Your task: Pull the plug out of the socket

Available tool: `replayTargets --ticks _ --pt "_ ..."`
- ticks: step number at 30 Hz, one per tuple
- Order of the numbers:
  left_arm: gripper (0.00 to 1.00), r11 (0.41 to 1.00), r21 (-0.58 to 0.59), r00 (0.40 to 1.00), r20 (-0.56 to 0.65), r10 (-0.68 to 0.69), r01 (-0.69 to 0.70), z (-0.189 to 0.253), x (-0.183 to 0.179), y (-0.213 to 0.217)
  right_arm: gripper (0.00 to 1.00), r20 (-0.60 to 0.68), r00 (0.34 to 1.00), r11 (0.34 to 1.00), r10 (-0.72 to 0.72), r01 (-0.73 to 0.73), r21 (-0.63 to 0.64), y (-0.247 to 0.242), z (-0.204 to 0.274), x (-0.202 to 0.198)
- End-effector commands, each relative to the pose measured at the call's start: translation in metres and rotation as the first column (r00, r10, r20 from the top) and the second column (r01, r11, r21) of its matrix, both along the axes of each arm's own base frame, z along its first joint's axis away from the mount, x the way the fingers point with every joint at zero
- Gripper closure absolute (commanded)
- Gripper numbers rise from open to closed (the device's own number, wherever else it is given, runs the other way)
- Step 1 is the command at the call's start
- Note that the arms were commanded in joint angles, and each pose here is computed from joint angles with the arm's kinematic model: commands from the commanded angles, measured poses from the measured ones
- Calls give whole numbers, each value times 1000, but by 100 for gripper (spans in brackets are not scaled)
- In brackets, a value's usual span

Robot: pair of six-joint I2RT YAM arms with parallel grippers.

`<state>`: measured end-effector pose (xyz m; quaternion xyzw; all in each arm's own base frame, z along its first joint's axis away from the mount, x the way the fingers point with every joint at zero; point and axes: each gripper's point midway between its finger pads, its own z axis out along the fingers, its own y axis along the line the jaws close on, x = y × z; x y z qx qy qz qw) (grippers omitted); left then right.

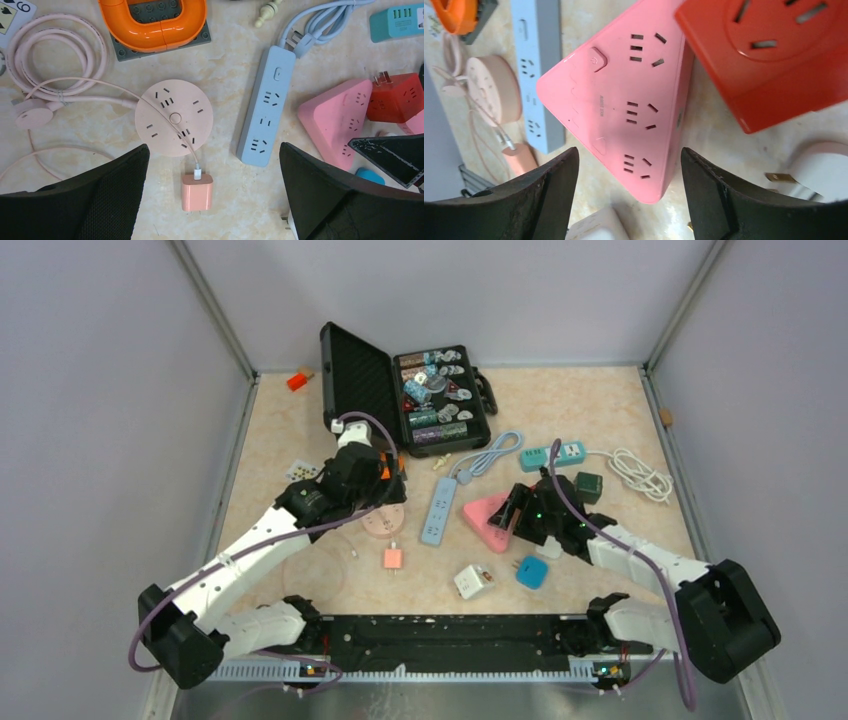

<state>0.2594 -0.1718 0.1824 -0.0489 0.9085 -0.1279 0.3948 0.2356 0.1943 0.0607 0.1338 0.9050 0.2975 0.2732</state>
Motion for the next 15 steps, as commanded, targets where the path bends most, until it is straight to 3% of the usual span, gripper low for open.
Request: replayTargets --ticks 1,7,11,15 --pt "1 1000 -7 998 64 18 -18 30 1 7 27 35 999 996 -20 23 -81 -12 12 7" --pt "1 999 -10 994 95 47 -46 49 -5 20 22 113 993 991 -30 44 -125 -24 41 10" --pt "1 998 7 987 149 54 -56 71 -10 34 21 266 963 986 -50 91 -143 -40 97 15" --pt "1 997 4 968 240 75 -78 105 -17 52 10 400 908 948 -129 232 -220 -80 157 15"
